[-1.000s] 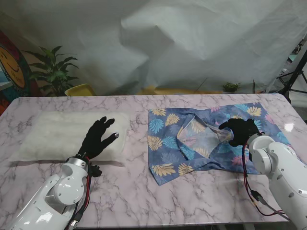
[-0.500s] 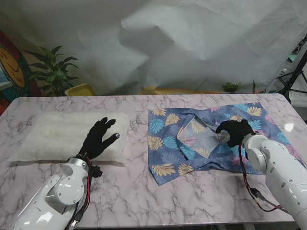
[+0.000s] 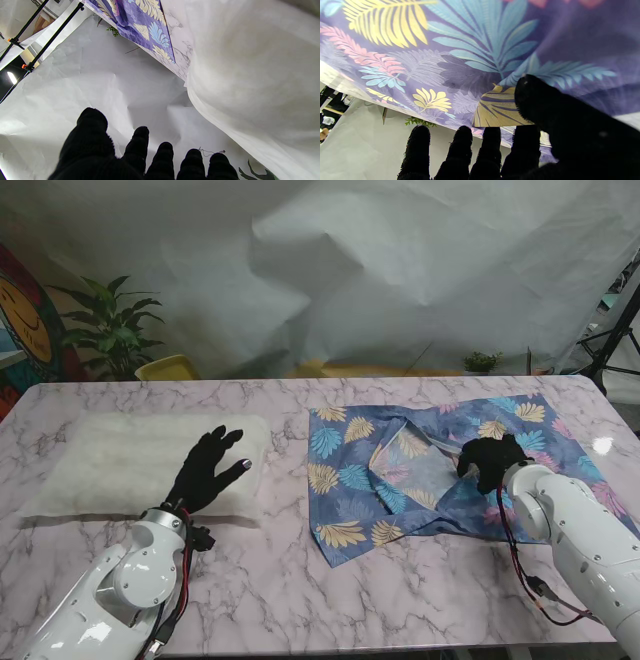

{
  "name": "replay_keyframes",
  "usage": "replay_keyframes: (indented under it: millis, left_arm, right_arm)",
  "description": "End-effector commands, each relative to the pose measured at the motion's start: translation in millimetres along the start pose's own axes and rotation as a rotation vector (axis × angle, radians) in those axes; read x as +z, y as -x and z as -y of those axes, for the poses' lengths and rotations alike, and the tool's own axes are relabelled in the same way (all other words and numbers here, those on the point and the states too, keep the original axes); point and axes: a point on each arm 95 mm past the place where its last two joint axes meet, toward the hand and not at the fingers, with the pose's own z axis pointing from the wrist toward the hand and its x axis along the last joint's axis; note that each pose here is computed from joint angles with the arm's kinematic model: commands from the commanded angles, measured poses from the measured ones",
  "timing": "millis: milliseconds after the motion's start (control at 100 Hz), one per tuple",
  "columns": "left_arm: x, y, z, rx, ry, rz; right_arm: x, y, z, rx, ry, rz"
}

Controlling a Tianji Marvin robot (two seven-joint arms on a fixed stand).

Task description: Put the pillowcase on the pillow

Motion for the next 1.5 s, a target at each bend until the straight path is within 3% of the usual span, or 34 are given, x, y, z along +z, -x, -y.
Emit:
replay_keyframes:
  millis: [0,200,570,830,1070,1340,1490]
  left_arm:
    - [0.8,-1.3,-2.5,-0.004,0.017,-0.005]
    - [0.8,-1.6,-2.9,-0.005,0.018,-0.006]
    - [0.7,-1.8,-3.3,-0.011,0.017,-0.006]
    - [-0.1,-1.9,-2.5,-0.011,0.015,-0.001]
    - [-0.4,-2.1,-2.0,-0.012,0.014,-0.001]
    - [-1.3,-1.9,-0.5,-0.016,0.005,0.004]
    - [-0.1,-3.1,-1.2,-0.03,0.004,-0.007]
  right_arm:
    - [0.1,4.9,1.9,-0.015,-0.001,0.025]
    - [2.2,4.5,3.8,-0.025,0.015,0.061]
    - [10.1,3.7,3.3,0.06,0.073,0.077]
    - [9.7,-6.8,-2.3,0.264,0.268,0.093]
    - [-3.4,-18.4,-17.1,0.377,0.451,0.103]
    - [-34.3,-38.4,-27.9,0.508,0.574,0.058]
    - [-54.6,-55.0,-38.0,0.533,0.631,0.037]
